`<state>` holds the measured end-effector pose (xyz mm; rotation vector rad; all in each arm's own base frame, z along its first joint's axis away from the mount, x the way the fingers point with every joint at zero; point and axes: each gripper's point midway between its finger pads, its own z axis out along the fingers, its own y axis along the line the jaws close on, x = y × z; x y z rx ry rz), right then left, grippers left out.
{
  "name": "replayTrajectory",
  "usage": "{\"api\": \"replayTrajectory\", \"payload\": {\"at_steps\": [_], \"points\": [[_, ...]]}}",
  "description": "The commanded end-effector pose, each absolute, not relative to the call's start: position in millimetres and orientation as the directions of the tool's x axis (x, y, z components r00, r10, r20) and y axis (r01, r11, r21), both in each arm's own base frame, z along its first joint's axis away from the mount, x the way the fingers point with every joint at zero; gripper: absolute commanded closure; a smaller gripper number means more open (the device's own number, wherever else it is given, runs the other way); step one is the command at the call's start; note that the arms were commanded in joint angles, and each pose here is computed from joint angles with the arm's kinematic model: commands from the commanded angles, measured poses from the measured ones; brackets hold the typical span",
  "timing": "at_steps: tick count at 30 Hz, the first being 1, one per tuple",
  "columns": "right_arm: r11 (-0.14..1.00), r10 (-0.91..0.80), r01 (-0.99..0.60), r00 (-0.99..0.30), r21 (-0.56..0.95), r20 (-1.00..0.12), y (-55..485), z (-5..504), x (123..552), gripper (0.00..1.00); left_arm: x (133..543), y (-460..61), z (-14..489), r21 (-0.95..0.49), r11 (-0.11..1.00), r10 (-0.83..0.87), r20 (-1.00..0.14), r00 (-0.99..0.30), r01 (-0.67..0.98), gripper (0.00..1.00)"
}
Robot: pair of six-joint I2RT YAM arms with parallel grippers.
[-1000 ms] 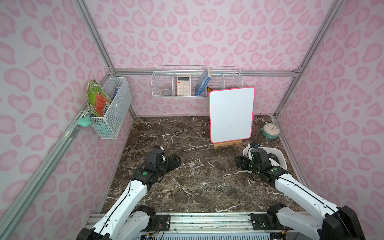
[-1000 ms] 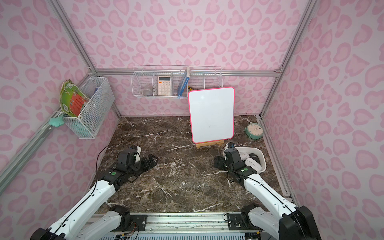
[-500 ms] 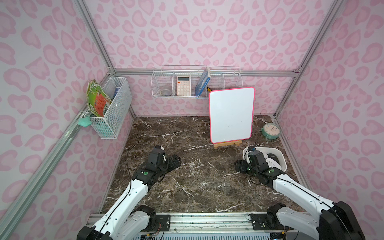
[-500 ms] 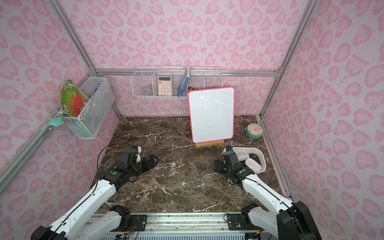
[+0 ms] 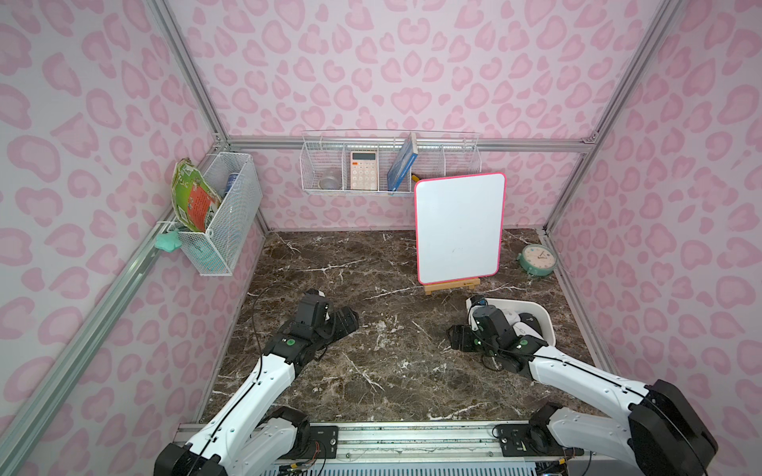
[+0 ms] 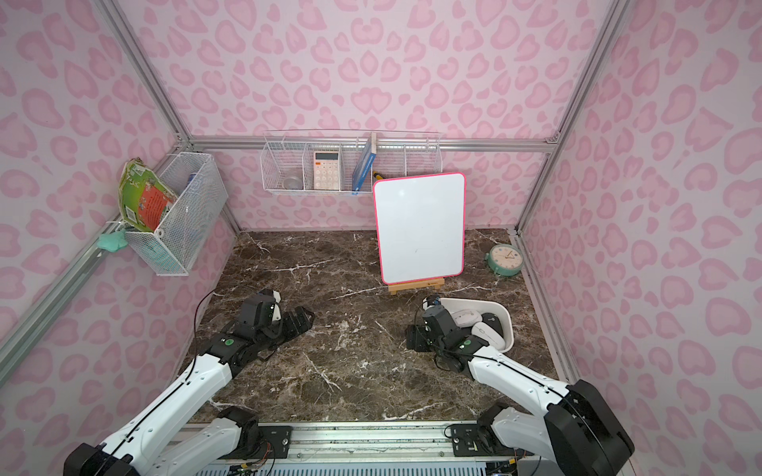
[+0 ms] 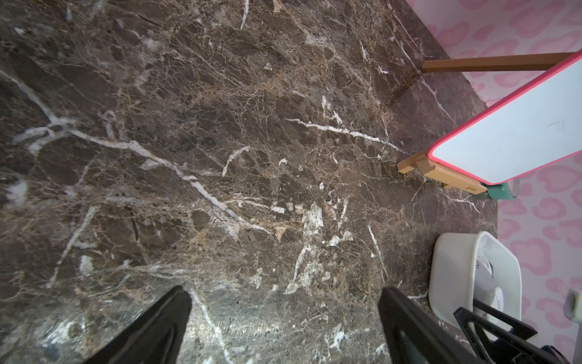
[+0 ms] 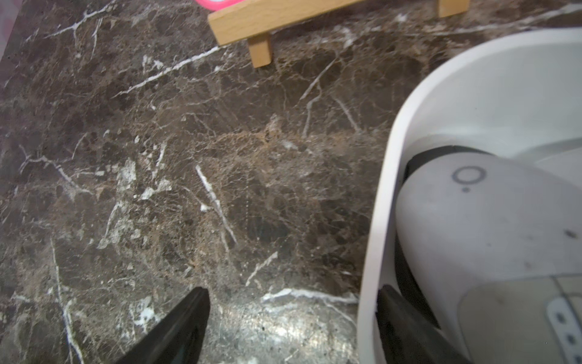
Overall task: Take out the mouse from the storage box
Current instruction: Move the storage box to the center of the board.
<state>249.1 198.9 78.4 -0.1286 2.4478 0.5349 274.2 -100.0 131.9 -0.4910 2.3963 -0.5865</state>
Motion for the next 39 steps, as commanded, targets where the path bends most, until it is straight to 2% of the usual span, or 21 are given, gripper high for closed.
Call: {"api": "replayTrajectory", "payload": {"at_steps": [1,7,11,18,22,27,32,39], "points": [[0.869,0.041,-0.257,-0.814,0.422,-0.580,230.5,85.7,241.1,0.15,275.4,-96.6,128.8,-0.508,0.833,-0.484,-0.480,-0.732,-0.219,0.01],[0.839,-0.065,-0.358,-0.813,0.409,-0.579,278.0,95.5,224.9,0.15,275.0,-95.3,125.6,-0.498,0.836,-0.484,-0.475,-0.735,-0.229,0.02],[0.873,-0.086,-0.355,-0.787,0.335,-0.611,276.8,102.7,229.0,0.15,274.4,-94.3,123.4,-0.484,0.840,-0.484,-0.460,-0.745,-0.247,0.02],[0.964,0.031,-0.170,-0.693,0.204,-0.720,207.1,130.2,256.1,0.10,280.8,-124.4,129.8,-0.482,0.860,-0.407,-0.444,-0.798,-0.170,0.01],[0.972,0.147,-0.050,-0.637,0.230,-0.757,155.1,139.2,270.0,0.09,286.4,-167.8,135.9,-0.451,0.890,-0.289,-0.454,-0.843,-0.062,0.01],[0.948,0.279,0.046,-0.603,0.316,-0.747,110.1,136.9,275.8,0.08,287.8,-223.3,134.2,-0.405,0.913,-0.139,-0.439,-0.888,0.057,0.01],[0.929,0.329,0.067,-0.605,0.365,-0.725,101.1,126.8,271.9,0.08,288.1,-278.3,124.6,-0.340,0.922,0.029,-0.416,-0.909,0.184,0.03],[0.914,0.362,0.055,-0.560,0.402,-0.745,96.6,135.3,265.9,0.08,296.8,-323.9,103.8,-0.276,0.923,0.150,-0.382,-0.912,0.267,0.03]]}}
